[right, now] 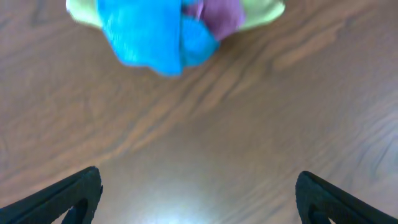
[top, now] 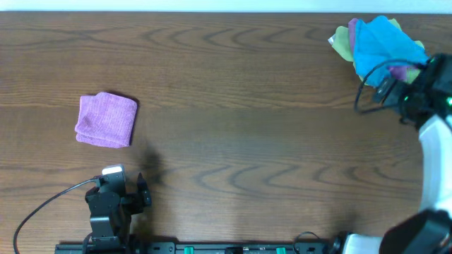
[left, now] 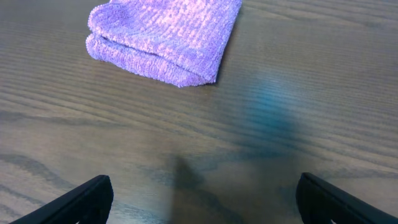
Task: Fold the cloth
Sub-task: 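Reach the right gripper to the cloth pile and grasp the blue cloth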
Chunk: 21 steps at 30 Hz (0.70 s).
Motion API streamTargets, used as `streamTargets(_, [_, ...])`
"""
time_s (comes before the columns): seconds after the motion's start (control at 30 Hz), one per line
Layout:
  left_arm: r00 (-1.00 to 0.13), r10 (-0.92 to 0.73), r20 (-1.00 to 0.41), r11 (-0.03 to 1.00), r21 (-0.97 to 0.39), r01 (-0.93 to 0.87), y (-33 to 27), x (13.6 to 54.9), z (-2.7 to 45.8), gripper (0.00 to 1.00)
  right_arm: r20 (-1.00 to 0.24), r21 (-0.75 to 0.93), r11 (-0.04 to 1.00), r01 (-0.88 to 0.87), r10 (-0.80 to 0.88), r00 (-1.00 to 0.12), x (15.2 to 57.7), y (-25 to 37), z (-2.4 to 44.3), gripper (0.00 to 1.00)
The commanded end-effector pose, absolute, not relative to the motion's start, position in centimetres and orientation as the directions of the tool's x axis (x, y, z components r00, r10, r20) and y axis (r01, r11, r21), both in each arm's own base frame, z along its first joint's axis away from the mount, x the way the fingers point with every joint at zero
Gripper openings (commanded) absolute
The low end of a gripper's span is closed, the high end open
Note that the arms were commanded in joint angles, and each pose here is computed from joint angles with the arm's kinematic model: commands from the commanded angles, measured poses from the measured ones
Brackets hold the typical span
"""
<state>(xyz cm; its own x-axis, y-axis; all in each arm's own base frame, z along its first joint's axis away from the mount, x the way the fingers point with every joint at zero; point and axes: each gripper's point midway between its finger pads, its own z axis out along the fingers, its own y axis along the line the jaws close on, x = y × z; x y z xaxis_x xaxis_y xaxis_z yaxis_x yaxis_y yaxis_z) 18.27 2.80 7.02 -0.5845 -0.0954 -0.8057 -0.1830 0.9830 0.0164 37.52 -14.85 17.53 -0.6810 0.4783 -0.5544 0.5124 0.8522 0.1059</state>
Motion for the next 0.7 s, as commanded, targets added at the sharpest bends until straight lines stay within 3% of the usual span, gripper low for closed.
streamTargets(0.0, [-0.604, -0.072, -0.794, 0.983, 0.045, -0.176, 2.9, 18.1, 6.3, 0.95, -0.593, 0.110, 0.860, 0.498, 0.459, -0.662, 39.8, -16.7, 19.2, 0.99])
streamTargets(0.33, [-0.603, -0.072, -0.794, 0.983, 0.045, -0.176, 2.9, 18.1, 6.3, 0.95, -0.680, 0.173, 0.894, 0.413, 0.411, -0.607, 45.8, -18.0, 21.7, 0.99])
streamTargets(0.53, [-0.603, -0.072, -0.794, 0.983, 0.045, -0.176, 2.9, 18.1, 6.3, 0.95, -0.737, 0.152, 0.891, 0.428, 0.390, -0.551, 47.0, -19.4, 22.6, 0.99])
streamTargets(0.67, [-0.604, -0.072, -0.794, 0.983, 0.045, -0.176, 2.9, 18.1, 6.3, 0.95, -0.750, 0.177, 0.880, 0.441, 0.411, -0.519, 49.0, -20.3, 21.3, 0.99])
